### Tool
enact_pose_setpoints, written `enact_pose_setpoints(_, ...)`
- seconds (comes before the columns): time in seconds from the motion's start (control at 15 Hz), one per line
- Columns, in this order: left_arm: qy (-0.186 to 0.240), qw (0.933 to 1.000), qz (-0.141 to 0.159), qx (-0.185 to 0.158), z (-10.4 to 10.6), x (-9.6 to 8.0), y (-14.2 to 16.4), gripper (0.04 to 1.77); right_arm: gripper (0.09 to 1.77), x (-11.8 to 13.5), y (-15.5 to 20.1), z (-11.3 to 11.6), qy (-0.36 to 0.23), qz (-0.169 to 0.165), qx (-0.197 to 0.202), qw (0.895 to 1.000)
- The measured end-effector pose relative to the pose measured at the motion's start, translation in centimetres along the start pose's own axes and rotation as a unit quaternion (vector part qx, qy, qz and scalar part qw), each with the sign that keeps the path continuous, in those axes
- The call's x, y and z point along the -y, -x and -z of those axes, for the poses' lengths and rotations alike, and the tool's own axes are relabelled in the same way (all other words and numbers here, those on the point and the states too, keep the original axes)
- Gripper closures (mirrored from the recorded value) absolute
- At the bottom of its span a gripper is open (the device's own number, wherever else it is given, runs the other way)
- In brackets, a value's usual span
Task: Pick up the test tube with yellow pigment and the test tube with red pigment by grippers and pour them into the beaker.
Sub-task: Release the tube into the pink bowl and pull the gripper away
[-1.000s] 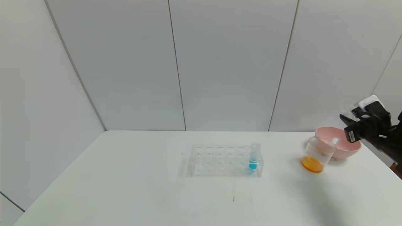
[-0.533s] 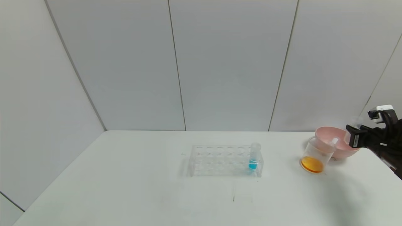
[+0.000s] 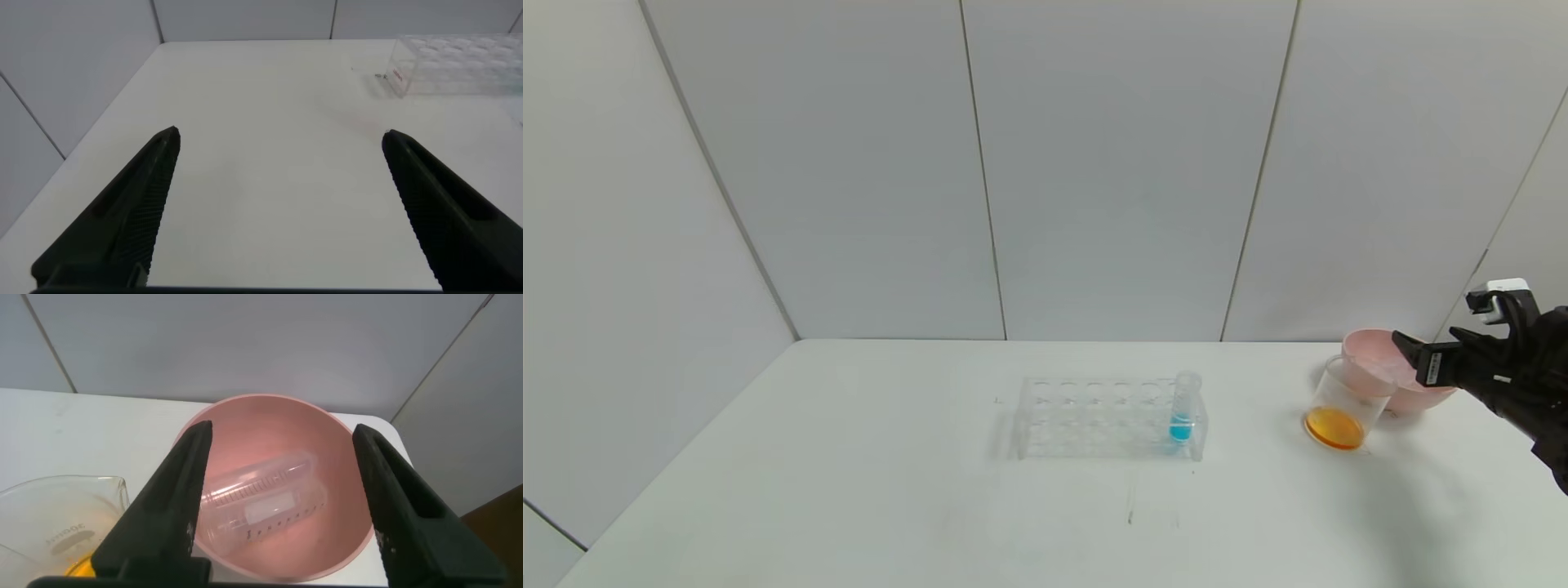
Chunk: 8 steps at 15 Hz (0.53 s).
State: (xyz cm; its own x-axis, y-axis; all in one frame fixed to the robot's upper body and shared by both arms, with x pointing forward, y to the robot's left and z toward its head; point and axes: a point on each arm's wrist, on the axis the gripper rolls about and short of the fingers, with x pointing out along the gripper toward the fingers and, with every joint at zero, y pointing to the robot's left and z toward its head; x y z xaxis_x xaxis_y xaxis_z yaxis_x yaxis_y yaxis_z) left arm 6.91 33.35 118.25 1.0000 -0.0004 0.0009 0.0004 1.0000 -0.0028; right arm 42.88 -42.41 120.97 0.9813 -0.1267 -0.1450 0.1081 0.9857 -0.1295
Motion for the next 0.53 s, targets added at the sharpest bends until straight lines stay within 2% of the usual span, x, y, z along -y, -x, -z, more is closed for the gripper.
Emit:
enact_pose_setpoints(0.13,0.000,1.0000,0.000,0.000,0.0,0.0,0.0,0.05,0.51,0.3,0.1,-0.6,-0.001,0.004,0.010,1.000)
enact_pose_setpoints(0.27,0.000,1.0000,0.000,0.000,0.0,0.0,0.0,0.05,0.43,0.7,0.8,-2.5,-0.001,0.012,0.040,0.999)
enact_pose_setpoints(0.4,0.000,1.0000,0.000,0.000,0.0,0.0,0.0,0.05,0.37,1.1,2.5,-6.0,0.001,0.018,0.089,0.996)
enact_pose_setpoints(0.53,0.000,1.0000,0.000,0.000,0.0,0.0,0.0,0.05,0.32,1.2,6.1,-10.4,-0.001,0.022,0.130,0.991)
